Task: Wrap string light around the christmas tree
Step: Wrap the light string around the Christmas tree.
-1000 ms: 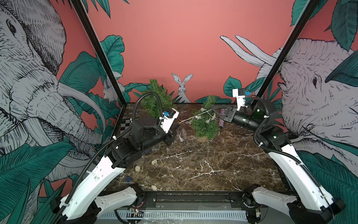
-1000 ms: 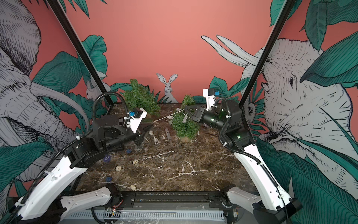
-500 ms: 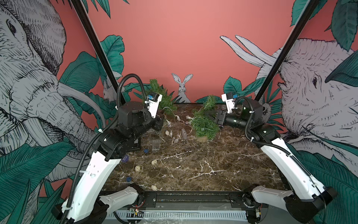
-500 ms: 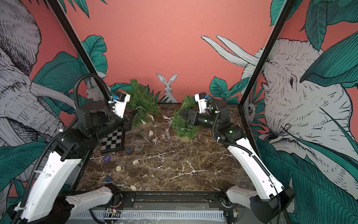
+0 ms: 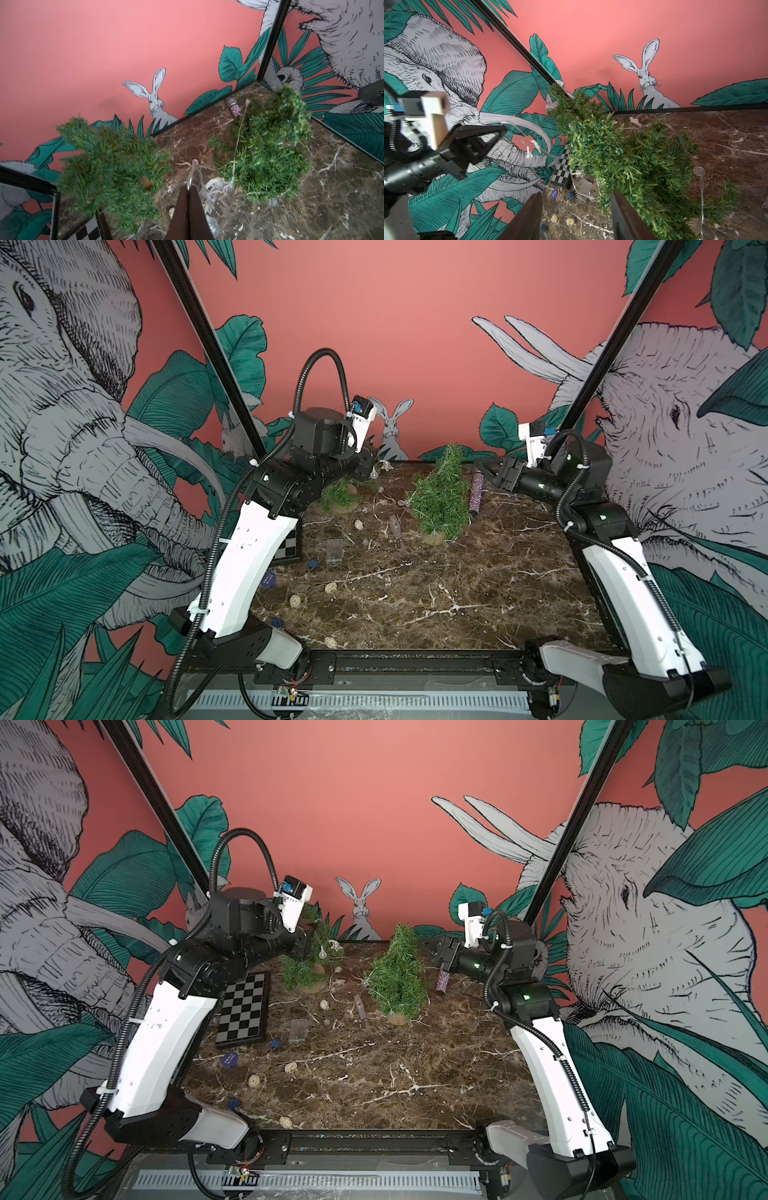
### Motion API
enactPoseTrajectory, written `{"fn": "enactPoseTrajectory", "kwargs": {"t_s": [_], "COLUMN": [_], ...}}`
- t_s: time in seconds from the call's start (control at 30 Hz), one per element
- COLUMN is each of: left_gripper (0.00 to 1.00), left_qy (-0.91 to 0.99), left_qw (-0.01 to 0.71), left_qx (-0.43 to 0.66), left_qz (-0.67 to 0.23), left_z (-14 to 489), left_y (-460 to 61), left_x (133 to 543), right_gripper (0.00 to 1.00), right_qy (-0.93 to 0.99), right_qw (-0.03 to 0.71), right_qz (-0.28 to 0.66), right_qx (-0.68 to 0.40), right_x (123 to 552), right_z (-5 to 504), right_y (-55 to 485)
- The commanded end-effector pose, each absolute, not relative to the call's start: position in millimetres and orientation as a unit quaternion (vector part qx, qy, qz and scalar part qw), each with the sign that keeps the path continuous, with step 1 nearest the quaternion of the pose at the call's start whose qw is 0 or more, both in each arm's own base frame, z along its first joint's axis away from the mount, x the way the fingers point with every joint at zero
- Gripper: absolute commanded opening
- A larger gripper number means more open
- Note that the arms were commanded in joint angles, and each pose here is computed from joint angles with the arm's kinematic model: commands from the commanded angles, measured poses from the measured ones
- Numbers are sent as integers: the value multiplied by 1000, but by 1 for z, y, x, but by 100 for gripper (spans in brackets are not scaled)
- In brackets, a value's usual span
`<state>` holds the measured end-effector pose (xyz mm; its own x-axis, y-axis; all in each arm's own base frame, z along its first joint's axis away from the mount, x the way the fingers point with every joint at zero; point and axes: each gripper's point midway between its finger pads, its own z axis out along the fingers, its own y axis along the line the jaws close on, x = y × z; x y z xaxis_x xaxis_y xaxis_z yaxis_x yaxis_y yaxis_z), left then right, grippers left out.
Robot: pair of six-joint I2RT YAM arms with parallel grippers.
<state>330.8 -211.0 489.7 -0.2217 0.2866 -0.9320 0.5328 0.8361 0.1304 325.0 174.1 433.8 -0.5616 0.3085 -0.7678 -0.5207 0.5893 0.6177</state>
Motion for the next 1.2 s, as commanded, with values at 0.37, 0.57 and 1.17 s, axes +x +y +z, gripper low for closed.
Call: {"fn": "enactPoseTrajectory", "kwargs": {"t_s": [0.37,0.57,1.17], "left_gripper": [0,0,0], "left_qy": [690,659,452], "left_qw": [652,702,849], "left_qx": [302,260,259], "left_qz": [-82,-75,-88], "left_z": [542,549,548], "left_y": [-245,-260,-341], "left_x": [393,453,534], "right_gripper": [55,50,50], "right_qy": [778,790,702], "right_qw": [540,528,578], "right_qz": [322,311,376], "right_qx": [-1,-35,-180], "right_x": [456,519,579], "right_z": [423,389,336], "right_y": [134,147,216]}}
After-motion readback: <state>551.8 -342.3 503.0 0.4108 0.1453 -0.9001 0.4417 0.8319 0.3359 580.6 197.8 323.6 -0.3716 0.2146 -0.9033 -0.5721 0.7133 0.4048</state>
